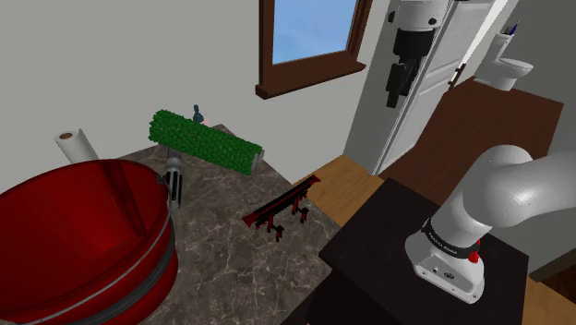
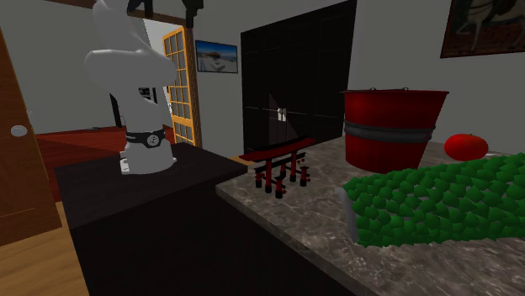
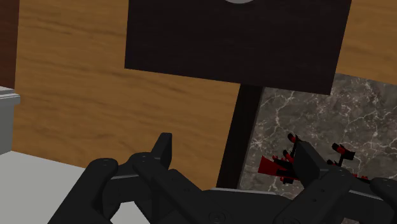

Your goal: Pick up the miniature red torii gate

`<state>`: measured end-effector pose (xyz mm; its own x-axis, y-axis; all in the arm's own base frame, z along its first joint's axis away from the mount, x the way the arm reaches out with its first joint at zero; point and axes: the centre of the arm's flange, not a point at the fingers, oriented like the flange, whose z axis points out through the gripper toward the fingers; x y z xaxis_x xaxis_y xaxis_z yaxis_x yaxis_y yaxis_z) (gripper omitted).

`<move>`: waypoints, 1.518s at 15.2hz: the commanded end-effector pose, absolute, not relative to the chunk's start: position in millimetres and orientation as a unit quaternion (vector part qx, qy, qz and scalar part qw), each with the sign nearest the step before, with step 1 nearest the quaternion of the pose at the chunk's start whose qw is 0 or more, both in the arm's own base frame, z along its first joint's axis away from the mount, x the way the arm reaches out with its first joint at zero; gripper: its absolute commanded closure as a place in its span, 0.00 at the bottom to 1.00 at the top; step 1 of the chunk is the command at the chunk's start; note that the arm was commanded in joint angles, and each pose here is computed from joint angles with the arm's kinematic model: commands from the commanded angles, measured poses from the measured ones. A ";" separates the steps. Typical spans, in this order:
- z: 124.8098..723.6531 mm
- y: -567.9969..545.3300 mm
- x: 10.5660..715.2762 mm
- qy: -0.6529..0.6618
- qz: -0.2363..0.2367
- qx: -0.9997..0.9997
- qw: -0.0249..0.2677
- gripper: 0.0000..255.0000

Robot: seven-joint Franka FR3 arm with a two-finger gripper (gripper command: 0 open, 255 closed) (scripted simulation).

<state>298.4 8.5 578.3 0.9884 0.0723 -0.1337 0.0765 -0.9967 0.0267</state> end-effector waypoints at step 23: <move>346.1 134.5 405.1 -0.015 -0.028 0.999 0.020 0.00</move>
<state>398.4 126.8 357.9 0.9978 -0.0263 -0.0616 -0.0237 -0.9988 0.0425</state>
